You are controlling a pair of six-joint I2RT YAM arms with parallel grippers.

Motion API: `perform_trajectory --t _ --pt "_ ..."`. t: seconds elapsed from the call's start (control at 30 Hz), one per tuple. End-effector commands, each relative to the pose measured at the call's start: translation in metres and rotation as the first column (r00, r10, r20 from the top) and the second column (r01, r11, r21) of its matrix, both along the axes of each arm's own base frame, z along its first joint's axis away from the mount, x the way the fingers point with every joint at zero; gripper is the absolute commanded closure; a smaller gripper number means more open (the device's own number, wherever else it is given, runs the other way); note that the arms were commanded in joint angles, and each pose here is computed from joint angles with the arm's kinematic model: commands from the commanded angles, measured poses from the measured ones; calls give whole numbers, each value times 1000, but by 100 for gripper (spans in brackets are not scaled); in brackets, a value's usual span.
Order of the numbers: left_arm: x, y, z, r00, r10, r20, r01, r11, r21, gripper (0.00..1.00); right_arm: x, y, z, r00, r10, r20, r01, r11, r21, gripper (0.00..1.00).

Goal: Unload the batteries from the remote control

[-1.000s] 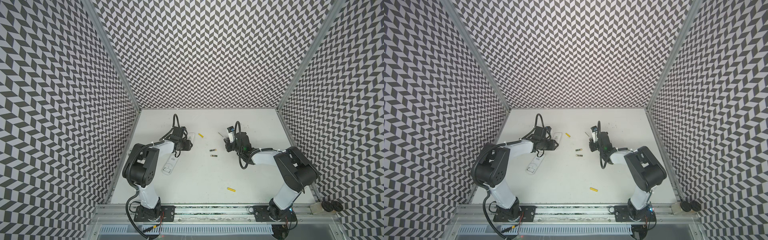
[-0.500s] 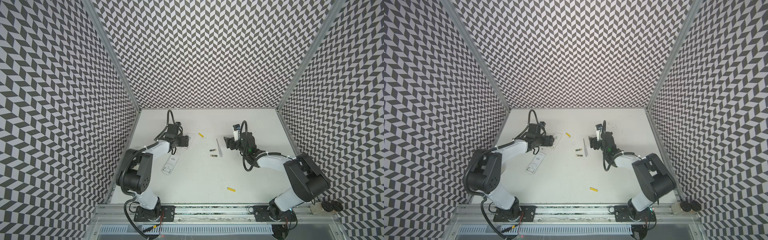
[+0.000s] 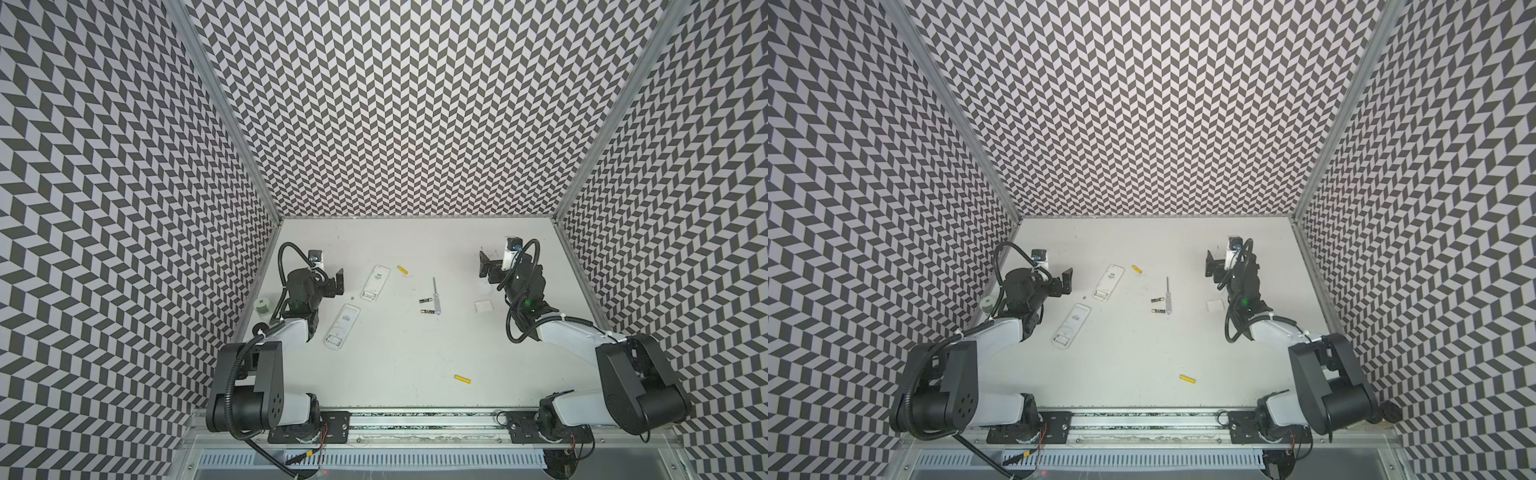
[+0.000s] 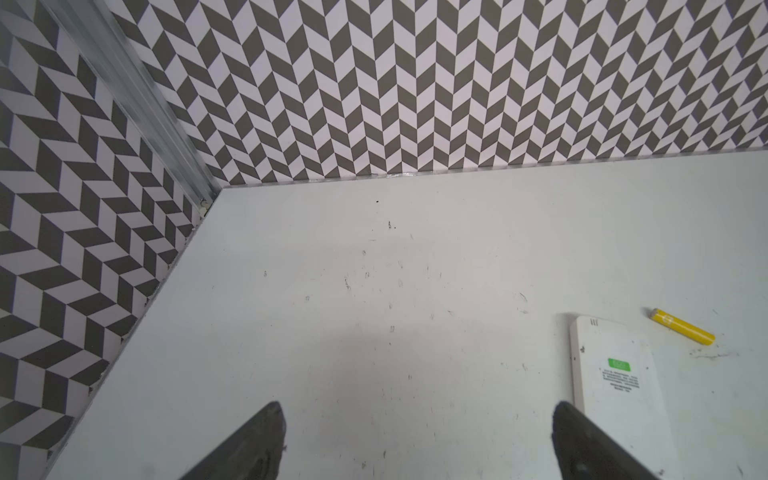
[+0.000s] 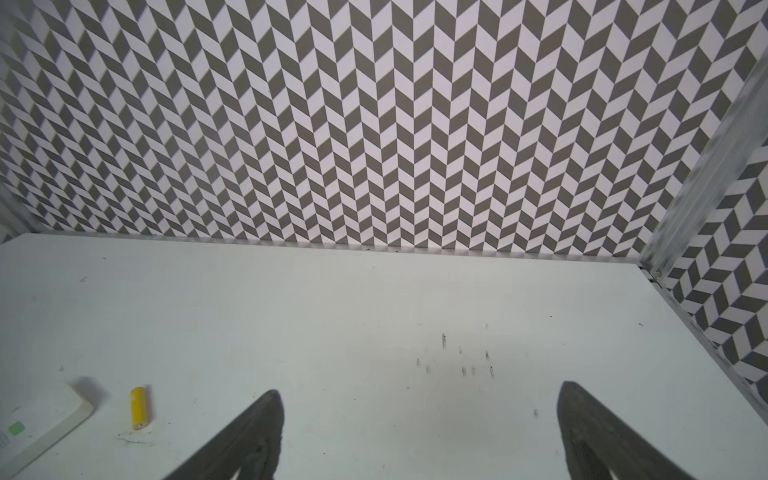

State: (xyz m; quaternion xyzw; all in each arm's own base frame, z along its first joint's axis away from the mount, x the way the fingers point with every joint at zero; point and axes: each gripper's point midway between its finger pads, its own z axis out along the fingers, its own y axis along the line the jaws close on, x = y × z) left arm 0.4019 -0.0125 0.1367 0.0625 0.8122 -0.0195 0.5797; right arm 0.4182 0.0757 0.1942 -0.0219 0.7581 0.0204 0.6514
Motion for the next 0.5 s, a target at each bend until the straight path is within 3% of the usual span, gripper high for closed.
perform_trajectory --t 0.0,0.23,0.37,0.47 --pt "1 -4 29 985 -37 166 36 999 12 0 -2 -21 10 993 -78 88 80 997 -13 1" --pt "-24 -7 30 953 -36 300 51 998 -41 0 -6 -42 4 986 -136 101 140 989 -36 1" --pt "-46 -17 29 906 -52 420 54 999 8 0 -12 -48 -2 984 -151 91 155 987 -46 1" --pt "-43 -8 23 925 4 380 3 1000 -17 0 -16 -51 -9 983 -162 83 167 985 -51 1"
